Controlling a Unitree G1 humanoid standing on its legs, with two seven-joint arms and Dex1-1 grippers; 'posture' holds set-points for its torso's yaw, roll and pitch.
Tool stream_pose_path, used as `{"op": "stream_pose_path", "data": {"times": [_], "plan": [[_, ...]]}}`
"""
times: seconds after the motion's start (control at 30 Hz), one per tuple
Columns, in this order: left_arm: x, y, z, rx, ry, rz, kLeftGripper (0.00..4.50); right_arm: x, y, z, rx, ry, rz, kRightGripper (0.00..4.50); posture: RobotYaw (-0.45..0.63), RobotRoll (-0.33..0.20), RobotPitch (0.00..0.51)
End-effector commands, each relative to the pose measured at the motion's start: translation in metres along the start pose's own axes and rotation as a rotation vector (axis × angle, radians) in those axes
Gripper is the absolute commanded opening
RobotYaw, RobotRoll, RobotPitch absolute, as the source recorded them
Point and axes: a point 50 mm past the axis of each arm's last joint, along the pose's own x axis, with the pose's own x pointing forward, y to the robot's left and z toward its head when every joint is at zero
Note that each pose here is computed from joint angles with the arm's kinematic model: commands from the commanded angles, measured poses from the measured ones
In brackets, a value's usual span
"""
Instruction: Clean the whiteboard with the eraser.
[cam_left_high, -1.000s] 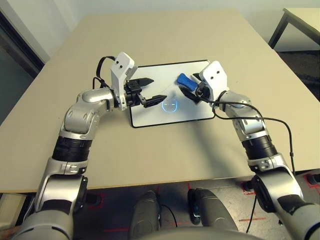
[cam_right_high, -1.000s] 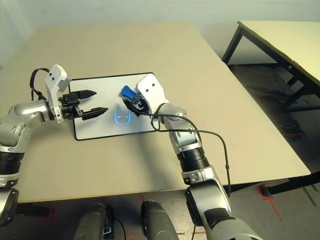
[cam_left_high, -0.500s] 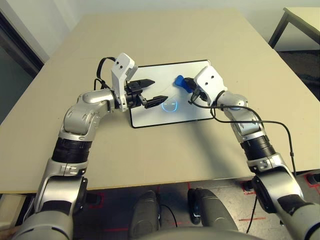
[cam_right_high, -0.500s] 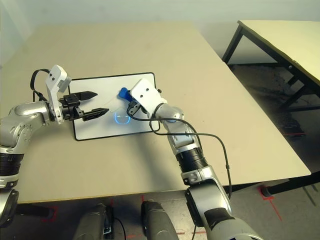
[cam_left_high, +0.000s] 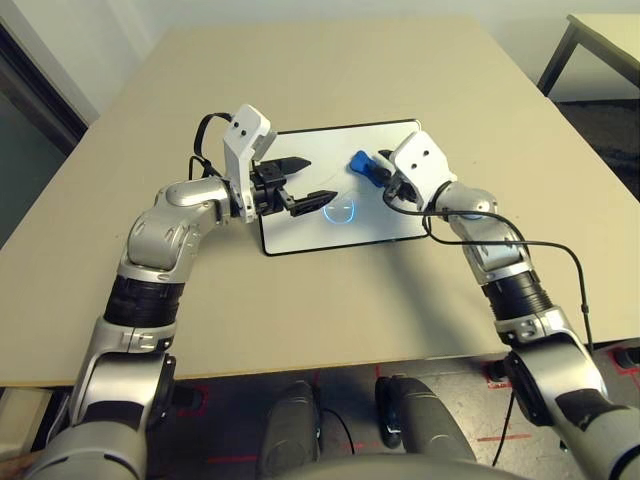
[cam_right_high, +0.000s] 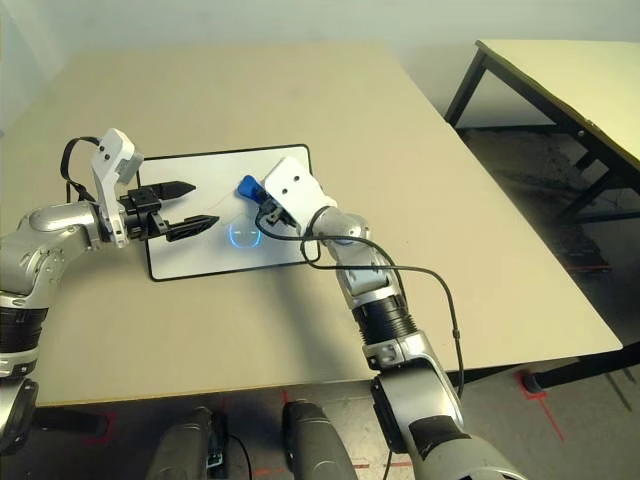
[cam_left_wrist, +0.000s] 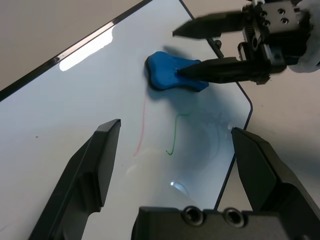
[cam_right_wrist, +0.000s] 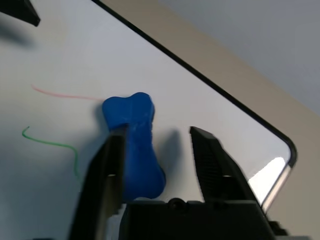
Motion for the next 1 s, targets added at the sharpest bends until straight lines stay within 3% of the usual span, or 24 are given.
{"op": "stream_pose_path", "data": {"times": [0.03,0.1,0.7,0.8,1.0], "plan": [[-0.001,-0.002,-0.003,-0.005,0.010,-0.005,4.50,-0.004,0.002,0.004,0.020,0.010,0.009,3.85,-0.03,0.000,0.139],[0.000,-0.002,-0.003,-0.005,0.011,-0.005,4.50,-0.005,0.006,0.005,0.023,0.019,0.021,4.46,-0.03,0.000,0.138],[0.001,-0.006,-0.006,-0.028,0.006,-0.016,4.50,0.002,0.014,0.012,-0.109,0.148,0.007,4.46,-0.02,0.000,0.137],[0.000,-0.008,-0.007,-0.037,0.008,-0.022,4.50,0.002,0.014,0.014,-0.131,0.138,0.006,3.88,-0.02,0.000,0.139],[0.000,-0.009,-0.008,-0.046,0.007,-0.024,4.50,0.001,0.019,0.016,-0.198,0.121,0.022,1.92,-0.02,0.000,0.142]]}}
